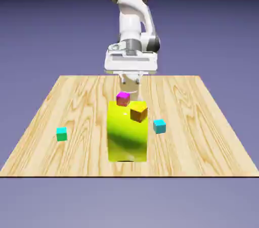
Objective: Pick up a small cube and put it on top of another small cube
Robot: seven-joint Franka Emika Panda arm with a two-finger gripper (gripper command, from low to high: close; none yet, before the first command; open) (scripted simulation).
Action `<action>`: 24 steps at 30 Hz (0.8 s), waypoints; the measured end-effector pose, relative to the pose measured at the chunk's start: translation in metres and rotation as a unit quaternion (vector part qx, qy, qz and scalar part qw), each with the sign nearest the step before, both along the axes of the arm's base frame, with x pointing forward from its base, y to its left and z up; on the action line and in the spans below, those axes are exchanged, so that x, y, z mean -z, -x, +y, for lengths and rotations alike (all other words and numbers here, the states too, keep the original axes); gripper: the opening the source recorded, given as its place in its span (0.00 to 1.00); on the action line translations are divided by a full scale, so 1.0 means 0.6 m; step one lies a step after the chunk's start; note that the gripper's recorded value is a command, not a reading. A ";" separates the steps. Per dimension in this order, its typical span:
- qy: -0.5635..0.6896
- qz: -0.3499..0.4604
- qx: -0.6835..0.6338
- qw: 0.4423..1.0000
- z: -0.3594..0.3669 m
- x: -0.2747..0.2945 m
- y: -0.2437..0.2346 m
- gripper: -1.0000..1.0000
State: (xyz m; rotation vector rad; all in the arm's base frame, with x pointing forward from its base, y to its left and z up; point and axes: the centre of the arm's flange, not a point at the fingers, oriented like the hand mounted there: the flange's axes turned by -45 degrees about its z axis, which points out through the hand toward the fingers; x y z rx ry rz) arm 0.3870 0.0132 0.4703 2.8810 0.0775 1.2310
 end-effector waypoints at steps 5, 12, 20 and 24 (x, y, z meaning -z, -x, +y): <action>-0.066 0.137 -0.015 0.988 0.117 0.122 0.017 0.50; -0.093 0.334 -0.009 0.938 0.259 0.283 0.114 0.50; 0.060 0.481 -0.085 0.870 0.252 0.459 0.234 0.50; 0.059 0.482 -0.086 0.870 0.252 0.512 0.237 0.50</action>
